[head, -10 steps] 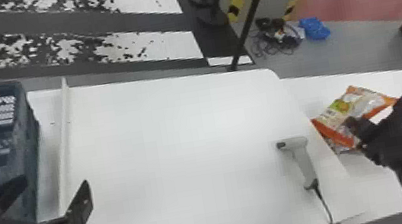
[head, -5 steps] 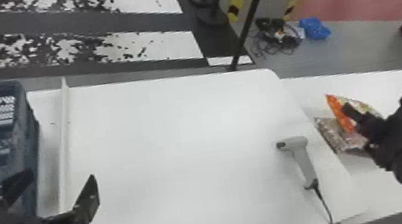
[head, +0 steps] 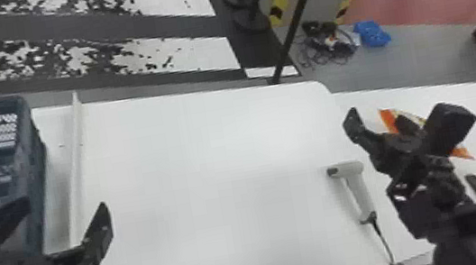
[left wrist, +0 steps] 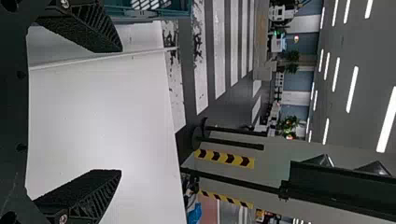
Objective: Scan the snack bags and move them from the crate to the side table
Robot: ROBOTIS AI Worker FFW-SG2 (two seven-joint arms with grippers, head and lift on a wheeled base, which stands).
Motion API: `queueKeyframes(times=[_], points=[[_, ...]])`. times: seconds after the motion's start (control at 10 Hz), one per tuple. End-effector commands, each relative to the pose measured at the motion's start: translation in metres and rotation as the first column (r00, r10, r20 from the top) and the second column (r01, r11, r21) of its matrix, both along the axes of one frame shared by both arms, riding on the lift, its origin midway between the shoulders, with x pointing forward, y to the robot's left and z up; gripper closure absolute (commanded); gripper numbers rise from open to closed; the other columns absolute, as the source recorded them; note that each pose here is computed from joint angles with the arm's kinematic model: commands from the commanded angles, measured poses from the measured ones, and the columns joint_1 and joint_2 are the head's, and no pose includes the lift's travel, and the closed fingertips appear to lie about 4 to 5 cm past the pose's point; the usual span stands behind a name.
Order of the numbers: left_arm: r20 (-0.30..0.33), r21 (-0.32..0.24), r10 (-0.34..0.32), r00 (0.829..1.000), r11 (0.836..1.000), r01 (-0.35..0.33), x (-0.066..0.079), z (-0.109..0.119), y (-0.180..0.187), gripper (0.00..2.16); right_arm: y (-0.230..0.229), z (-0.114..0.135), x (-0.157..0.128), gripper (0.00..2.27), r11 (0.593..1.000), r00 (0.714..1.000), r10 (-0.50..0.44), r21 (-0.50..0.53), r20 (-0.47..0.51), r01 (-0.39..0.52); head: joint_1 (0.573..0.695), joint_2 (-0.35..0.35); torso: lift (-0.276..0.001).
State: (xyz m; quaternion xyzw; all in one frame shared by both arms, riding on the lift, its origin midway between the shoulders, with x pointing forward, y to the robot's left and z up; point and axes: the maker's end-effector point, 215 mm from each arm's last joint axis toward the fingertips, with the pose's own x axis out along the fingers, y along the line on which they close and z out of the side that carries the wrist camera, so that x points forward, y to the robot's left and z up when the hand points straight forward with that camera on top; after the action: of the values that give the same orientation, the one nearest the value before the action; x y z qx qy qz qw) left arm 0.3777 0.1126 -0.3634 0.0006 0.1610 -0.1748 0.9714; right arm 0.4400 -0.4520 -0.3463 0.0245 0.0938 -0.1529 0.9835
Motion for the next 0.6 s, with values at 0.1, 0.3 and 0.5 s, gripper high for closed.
queueKeyframes(times=[0.1,0.3,0.5], points=[[0.005,0.035,0.029,1.000,0.999,-0.029,-0.008,0.000,0.021,0.06,0.110,0.003,-0.006,0.08,0.982,0.983,0.183,0.038,0.031,-0.184,0.695,-0.350,-0.087],[0.008,0.001,0.066,0.998,0.998,-0.066,-0.015,0.008,0.054,0.06,0.164,-0.003,-0.022,0.08,0.953,0.959,0.284,0.109,0.020,-0.284,0.695,-0.271,-0.087],[0.083,-0.049,0.101,0.991,0.994,-0.098,-0.021,0.033,0.083,0.06,0.193,-0.013,-0.047,0.09,0.935,0.944,0.330,0.138,-0.013,-0.326,0.695,-0.171,-0.087]])
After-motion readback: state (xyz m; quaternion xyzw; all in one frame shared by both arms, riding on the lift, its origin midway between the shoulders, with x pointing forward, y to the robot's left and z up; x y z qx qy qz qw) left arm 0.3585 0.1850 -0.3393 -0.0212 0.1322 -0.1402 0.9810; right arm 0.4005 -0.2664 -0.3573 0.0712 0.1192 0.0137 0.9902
